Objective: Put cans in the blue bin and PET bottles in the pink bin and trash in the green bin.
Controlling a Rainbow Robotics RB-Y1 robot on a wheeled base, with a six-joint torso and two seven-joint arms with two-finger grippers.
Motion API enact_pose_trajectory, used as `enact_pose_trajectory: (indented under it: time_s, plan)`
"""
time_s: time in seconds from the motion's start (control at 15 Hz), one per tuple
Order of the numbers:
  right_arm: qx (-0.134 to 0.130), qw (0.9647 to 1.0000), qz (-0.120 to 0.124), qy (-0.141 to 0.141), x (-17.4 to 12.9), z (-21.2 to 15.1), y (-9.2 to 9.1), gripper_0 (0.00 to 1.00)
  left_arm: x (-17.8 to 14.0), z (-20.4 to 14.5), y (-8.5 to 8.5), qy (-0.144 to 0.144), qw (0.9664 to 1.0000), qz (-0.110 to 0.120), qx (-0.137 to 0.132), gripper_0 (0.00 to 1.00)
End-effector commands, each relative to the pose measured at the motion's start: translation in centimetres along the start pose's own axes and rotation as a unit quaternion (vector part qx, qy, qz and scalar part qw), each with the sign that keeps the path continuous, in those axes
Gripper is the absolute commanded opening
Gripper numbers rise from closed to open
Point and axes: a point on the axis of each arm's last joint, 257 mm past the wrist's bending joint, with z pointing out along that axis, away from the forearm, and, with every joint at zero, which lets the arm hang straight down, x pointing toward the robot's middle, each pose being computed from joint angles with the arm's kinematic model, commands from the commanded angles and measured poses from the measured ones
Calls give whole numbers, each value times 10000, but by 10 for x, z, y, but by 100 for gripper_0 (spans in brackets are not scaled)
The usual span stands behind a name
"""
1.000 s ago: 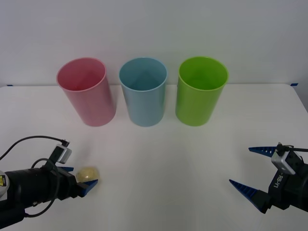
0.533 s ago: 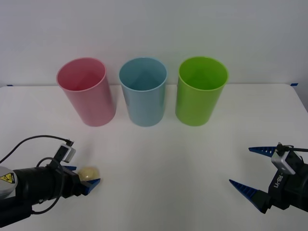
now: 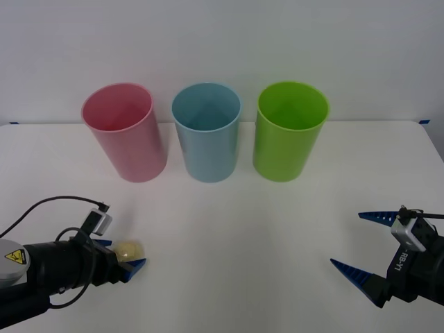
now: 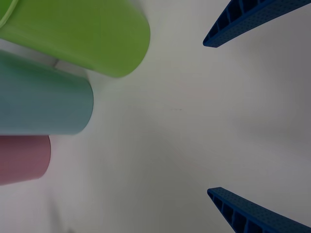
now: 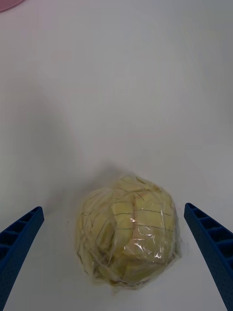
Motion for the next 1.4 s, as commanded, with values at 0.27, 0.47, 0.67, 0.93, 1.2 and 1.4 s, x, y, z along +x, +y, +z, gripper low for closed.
enact_pose_trajectory:
  time_s: [0.27,0.47,0.67,0.93,1.2,1.4]
  plan:
    - [0,10000,0,0,0,0,0,100,1,2,-2,13,10000,51,23,81]
    - [0,10000,0,0,0,0,0,100,2,2,-3,20,9999,107,42,0]
    - [0,10000,0,0,0,0,0,100,4,2,-3,19,9996,289,50,0]
    - [0,10000,0,0,0,0,0,100,0,3,-4,-27,9990,439,57,0]
    - [0,10000,0,0,0,0,0,100,-2,-1,0,-64,9989,463,21,0]
    - [0,10000,0,0,0,0,0,100,0,-5,0,-51,9991,425,57,0]
